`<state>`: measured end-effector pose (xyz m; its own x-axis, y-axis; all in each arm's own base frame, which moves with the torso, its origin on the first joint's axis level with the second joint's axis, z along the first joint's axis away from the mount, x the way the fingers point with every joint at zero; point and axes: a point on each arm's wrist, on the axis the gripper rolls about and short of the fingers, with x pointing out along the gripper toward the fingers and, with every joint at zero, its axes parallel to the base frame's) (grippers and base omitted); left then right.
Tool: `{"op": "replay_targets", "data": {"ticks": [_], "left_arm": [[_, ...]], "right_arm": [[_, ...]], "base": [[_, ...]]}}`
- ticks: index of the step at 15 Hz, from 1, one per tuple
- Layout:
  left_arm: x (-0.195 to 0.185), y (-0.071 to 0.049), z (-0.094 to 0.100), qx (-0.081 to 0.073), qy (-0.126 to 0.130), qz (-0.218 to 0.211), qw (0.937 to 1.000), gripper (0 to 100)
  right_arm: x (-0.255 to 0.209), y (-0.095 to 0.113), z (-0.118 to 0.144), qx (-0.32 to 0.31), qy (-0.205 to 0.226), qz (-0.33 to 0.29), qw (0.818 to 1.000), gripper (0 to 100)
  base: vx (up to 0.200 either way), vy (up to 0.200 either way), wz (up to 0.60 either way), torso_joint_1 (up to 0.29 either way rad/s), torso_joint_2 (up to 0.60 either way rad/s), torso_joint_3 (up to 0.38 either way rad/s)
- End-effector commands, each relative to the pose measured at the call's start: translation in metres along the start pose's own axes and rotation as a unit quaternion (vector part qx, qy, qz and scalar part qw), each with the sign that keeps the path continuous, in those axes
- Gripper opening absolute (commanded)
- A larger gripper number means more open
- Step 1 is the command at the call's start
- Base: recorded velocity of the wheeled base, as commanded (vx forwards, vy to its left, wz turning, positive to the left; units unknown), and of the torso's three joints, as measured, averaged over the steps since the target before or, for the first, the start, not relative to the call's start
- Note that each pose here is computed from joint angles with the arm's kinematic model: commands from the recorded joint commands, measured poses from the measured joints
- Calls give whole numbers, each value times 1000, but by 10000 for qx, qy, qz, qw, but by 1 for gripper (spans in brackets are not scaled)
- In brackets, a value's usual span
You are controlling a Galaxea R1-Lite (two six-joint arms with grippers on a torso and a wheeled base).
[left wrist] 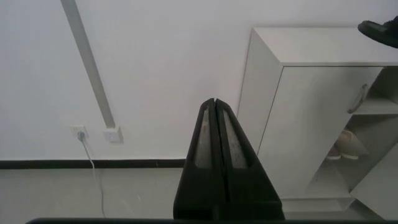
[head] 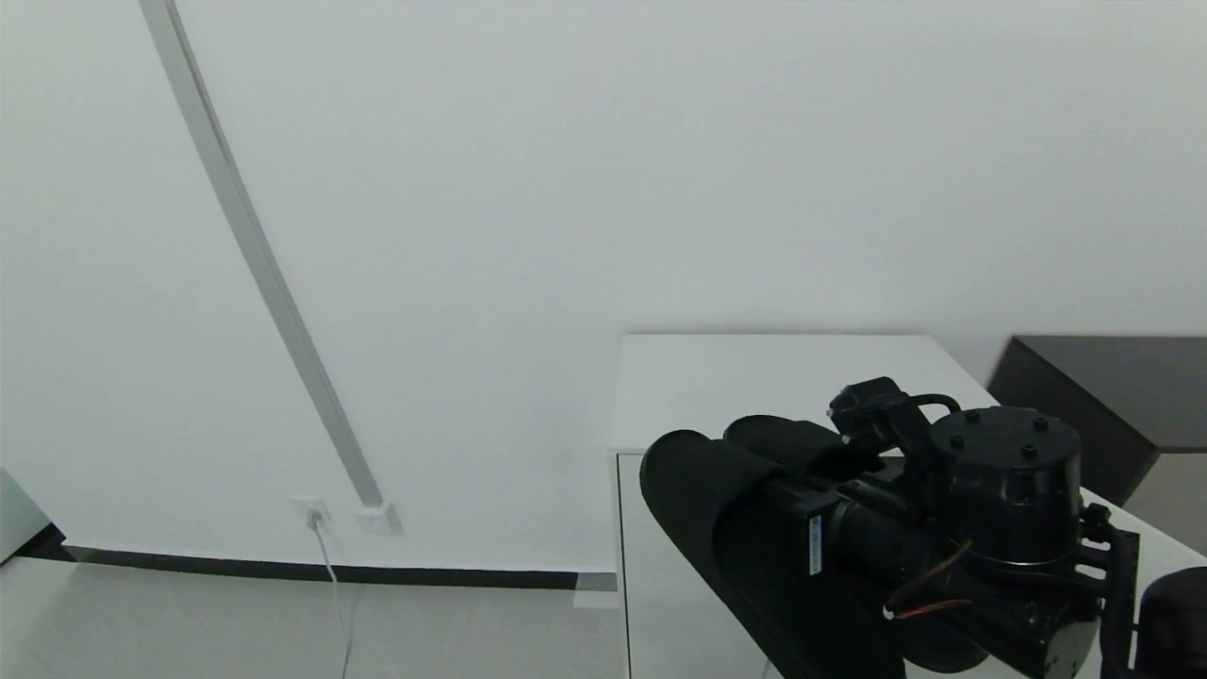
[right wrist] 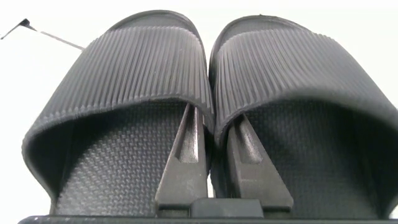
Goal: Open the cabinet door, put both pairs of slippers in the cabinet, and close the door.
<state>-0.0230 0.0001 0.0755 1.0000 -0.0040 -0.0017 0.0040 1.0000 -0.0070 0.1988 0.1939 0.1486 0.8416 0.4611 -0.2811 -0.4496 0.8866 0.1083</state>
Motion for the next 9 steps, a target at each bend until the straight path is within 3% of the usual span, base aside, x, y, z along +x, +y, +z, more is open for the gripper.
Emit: {"op": "replay_targets", "data": {"ticks": [1,9], "left_arm": [[0,0,0,-3,7,-3,10000,0],[0,0,0,-3,7,-3,10000,0]], "right_arm": [[0,0,-1,-7,17,-1,10000,0],[0,0,-3,-25,46,-7,10000,0]], "base": [[0,0,0,0,0,0],[0,0,0,0,0,0]]}}
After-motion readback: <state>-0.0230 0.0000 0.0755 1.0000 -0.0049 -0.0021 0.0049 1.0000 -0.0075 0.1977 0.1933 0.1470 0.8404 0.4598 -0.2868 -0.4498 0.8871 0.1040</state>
